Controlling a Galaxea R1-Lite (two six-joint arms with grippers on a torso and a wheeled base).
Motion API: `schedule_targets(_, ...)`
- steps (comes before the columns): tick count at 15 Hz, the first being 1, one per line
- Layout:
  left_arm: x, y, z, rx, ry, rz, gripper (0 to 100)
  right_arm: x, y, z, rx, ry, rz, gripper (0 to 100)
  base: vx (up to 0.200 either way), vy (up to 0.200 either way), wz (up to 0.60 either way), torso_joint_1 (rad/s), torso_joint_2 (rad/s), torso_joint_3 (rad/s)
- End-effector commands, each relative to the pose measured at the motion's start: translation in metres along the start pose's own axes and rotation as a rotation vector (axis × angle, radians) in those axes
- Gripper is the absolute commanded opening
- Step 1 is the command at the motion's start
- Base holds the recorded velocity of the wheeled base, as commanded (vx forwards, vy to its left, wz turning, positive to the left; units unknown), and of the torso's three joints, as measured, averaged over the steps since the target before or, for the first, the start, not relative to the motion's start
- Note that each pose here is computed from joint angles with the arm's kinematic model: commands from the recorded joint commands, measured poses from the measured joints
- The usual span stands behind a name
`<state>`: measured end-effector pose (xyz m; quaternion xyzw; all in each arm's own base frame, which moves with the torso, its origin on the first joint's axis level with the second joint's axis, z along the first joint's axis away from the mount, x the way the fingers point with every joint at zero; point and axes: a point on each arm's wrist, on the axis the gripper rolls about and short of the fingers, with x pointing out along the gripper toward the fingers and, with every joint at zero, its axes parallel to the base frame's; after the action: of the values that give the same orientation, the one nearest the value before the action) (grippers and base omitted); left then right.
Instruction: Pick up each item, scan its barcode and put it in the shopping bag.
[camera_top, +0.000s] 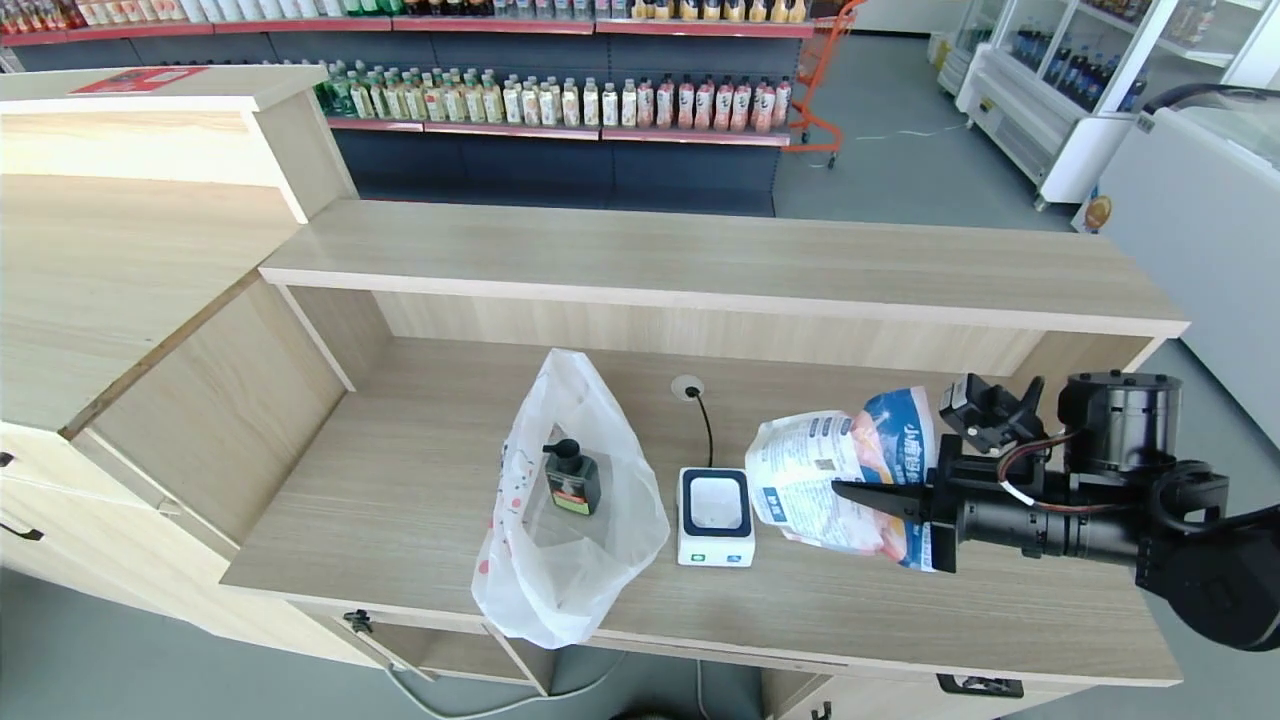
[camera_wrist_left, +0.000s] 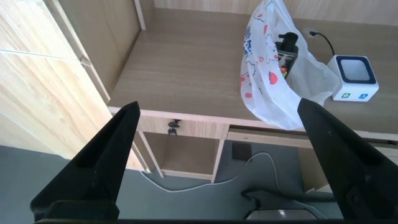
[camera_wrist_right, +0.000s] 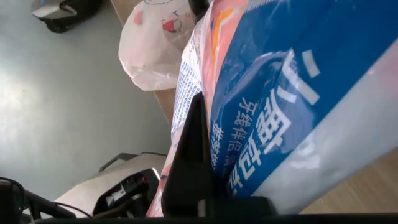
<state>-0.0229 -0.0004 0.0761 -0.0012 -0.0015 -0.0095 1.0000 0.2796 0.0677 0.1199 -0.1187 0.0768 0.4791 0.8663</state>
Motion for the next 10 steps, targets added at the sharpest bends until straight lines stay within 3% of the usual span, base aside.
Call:
schedule_targets(1,0.0,0.0,0.0,-0.001,0.0,0.001,100,0.005,-0.003,-0.008,0.017,0.018,0.005,0,0.2,0.0,0.0,0.002,0.0,0.002)
schedule_targets(4,0.0,0.0,0.0,0.001,0.0,0.001,100,0.007,-0.004,-0.009,0.016,0.019,0.004,0,0.2,0.0,0.0,0.001,0.0,0.001)
schedule_targets(10,0.0,0.0,0.0,-0.001,0.0,0.002,100,0.018,-0.02,-0.026,-0.128,0.046,0.006,0,0.0,0.0,0.0,0.0,0.0,0.0)
